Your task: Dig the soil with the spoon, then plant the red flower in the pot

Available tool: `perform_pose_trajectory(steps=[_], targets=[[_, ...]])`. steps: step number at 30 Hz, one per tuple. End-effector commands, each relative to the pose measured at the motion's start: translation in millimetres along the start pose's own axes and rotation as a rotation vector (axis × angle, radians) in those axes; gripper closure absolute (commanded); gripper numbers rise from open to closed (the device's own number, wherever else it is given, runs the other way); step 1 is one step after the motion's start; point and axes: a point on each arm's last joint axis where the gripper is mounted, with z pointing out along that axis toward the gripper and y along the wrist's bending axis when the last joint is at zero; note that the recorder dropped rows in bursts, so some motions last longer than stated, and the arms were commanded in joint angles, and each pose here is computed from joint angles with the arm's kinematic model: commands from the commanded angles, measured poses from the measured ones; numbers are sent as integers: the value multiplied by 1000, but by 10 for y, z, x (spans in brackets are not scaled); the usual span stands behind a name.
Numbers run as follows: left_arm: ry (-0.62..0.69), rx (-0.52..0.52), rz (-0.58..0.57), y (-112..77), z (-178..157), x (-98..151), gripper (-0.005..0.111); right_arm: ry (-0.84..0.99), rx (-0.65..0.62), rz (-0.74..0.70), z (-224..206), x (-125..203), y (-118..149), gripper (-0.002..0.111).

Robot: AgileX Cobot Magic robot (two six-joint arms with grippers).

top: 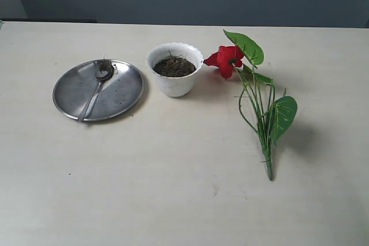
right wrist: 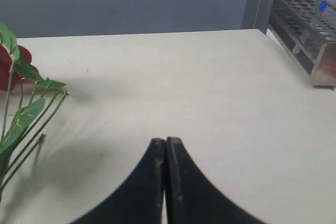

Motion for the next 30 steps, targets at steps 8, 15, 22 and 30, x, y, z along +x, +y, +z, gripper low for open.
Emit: perform_pose_trajectory(steps=[8, 15, 22, 30], targets=[[-15, -51, 47, 43, -25, -4, 106, -6, -2, -3, -2, 0, 1, 108], [-49, -128, 112, 118, -72, -37, 106, -6, -2, -3, -2, 0, 1, 108], [-156, -221, 78, 376, -281, -123, 106, -6, -2, -3, -2, 0, 1, 108], [-279, -271, 40, 603, -456, 70, 106, -6, -2, -3, -2, 0, 1, 108]])
